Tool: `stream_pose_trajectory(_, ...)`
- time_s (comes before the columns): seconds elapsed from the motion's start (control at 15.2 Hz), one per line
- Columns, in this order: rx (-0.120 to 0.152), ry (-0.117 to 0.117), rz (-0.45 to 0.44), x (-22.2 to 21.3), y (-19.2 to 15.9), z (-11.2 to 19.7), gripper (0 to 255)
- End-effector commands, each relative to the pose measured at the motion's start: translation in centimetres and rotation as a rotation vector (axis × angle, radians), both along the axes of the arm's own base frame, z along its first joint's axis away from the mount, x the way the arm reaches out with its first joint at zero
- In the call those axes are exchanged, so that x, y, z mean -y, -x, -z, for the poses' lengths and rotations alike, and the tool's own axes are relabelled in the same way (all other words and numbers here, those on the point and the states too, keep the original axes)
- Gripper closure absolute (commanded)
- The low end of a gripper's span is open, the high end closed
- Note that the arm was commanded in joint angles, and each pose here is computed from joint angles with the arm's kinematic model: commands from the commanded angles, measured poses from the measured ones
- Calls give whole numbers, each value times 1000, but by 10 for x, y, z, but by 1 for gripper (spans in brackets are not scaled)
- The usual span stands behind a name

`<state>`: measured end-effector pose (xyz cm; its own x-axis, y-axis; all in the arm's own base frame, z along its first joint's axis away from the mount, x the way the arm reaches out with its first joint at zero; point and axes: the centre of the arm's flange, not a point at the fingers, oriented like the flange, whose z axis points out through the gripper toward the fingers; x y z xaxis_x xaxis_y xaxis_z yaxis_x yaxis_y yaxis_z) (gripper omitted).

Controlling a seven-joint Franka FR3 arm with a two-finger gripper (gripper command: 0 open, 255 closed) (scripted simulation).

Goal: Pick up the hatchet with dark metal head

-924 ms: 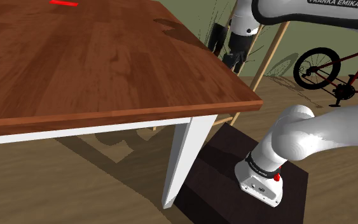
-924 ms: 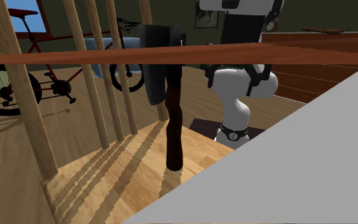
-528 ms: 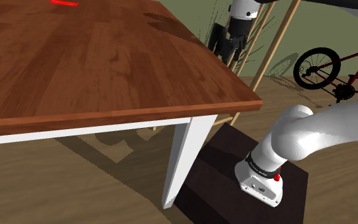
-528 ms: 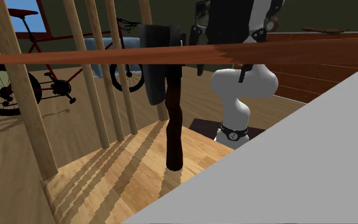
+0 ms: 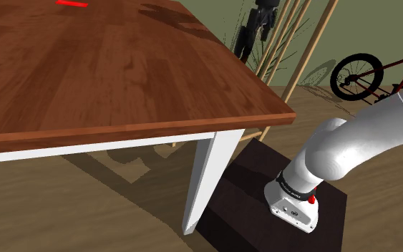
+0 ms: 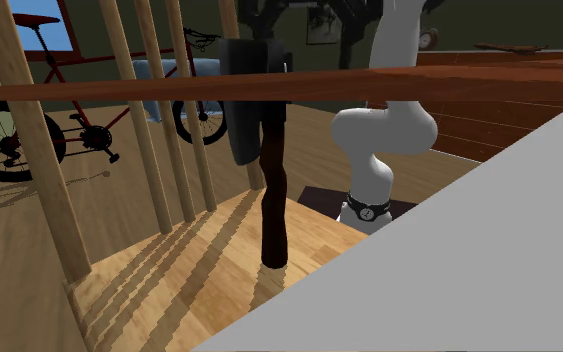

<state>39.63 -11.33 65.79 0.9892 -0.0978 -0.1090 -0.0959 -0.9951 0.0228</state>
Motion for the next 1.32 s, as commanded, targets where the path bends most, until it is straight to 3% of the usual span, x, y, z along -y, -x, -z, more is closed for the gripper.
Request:
stream_pose_trajectory(0.0,-1,-9,-3,11,-15,-17,0)
stream_pose_trajectory(0.2,-2,-21,-5,29,-34,-40,0)
stream_pose_trajectory(0.79,-2,-21,-5,29,-34,0,0)
stream_pose_trajectory(0.86,-2,-21,-5,29,-34,1,255)
stream_pose_trajectory(1.25,-2,-21,-5,29,-35,0,255)
